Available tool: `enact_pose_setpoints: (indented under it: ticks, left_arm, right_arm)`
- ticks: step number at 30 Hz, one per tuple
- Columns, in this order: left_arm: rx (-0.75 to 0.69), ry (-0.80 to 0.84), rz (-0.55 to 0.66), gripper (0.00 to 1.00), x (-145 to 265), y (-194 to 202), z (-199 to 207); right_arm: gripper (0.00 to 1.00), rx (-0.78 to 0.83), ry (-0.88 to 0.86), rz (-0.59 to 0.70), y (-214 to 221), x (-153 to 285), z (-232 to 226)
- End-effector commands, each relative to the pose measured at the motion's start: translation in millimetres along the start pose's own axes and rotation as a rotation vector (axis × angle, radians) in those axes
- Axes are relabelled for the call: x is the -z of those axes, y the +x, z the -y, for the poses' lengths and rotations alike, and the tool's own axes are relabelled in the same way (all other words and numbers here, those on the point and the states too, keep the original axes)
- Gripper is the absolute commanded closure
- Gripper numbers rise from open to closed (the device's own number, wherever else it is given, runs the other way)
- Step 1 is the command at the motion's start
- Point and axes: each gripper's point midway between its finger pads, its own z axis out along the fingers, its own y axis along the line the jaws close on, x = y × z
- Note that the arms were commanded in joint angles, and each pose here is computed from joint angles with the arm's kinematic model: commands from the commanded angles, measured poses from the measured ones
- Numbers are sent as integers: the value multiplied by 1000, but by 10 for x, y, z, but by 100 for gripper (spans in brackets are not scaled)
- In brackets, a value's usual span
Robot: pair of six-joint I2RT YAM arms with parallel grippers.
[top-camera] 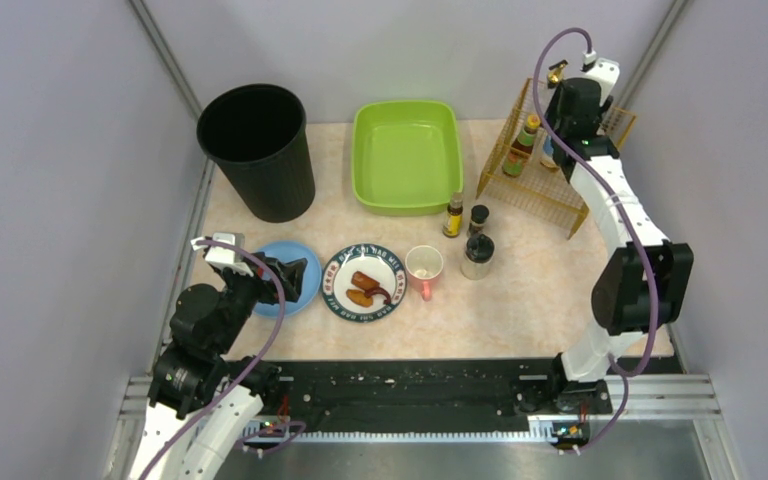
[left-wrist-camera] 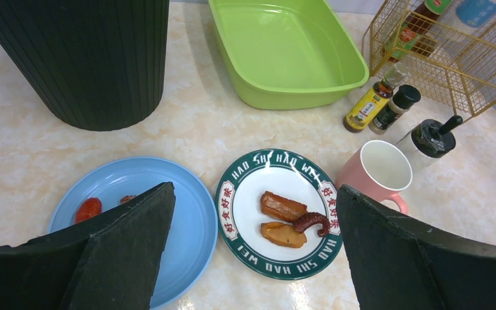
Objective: Clear the kitchen counter
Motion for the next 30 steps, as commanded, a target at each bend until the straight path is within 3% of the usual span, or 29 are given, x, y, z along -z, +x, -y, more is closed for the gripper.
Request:
enact_pose_setpoints:
  ticks: [1,12,27,30]
  left_arm:
    - [-7,8,38,1,-5,-84,17]
    - [-8,3,35,1,-12,-82,9]
    - [-9,-2,35,1,-14,-78,-1]
    - [-8,-1,34,1,-17,-79,2]
  right_arm:
    - [100,-114,-51,74,-141,-142,-105]
    - [100,-131,7,1,420,-323,-20]
    - [100,-129,18,-73,859,-487,-38]
    - [91,-126,22,-87,914,-503,-40]
